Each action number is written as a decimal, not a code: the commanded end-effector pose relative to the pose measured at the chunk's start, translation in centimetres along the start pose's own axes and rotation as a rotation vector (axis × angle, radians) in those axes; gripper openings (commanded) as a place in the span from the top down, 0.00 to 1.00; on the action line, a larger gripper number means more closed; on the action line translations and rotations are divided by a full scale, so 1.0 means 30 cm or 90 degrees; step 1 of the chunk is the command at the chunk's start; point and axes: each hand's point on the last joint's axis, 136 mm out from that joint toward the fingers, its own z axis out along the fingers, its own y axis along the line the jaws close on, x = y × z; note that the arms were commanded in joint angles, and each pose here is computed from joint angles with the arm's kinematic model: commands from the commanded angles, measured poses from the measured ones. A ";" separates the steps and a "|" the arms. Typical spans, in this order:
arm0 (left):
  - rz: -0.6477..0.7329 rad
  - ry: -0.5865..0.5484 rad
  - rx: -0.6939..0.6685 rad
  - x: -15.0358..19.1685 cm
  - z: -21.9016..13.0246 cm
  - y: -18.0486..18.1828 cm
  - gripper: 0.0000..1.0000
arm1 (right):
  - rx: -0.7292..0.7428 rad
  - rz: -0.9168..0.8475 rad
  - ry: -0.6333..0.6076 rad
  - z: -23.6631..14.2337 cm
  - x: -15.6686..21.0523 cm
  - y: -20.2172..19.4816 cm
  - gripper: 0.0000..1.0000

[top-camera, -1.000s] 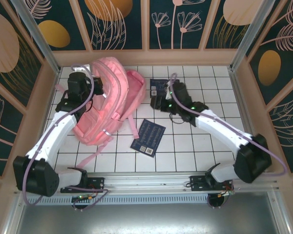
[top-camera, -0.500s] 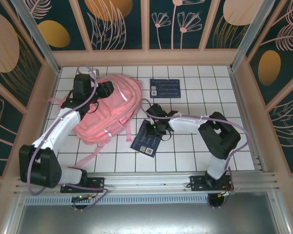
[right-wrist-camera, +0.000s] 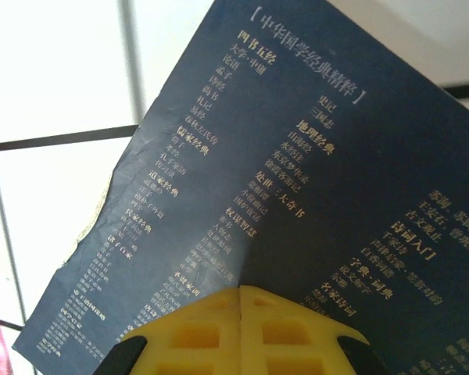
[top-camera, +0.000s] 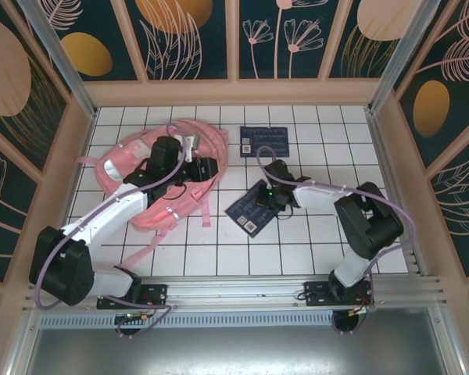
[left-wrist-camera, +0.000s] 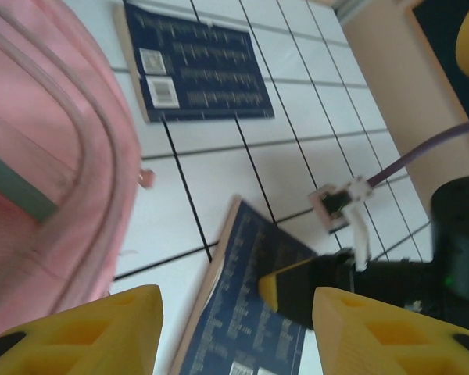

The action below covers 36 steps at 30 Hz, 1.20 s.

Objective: Pack the student bag
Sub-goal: Move the book to the center of the table, then pick up the book from the center of the table.

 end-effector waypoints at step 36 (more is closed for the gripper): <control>0.010 0.359 0.050 0.444 0.468 -0.057 0.37 | -0.192 0.294 0.103 -0.188 0.177 -0.137 0.30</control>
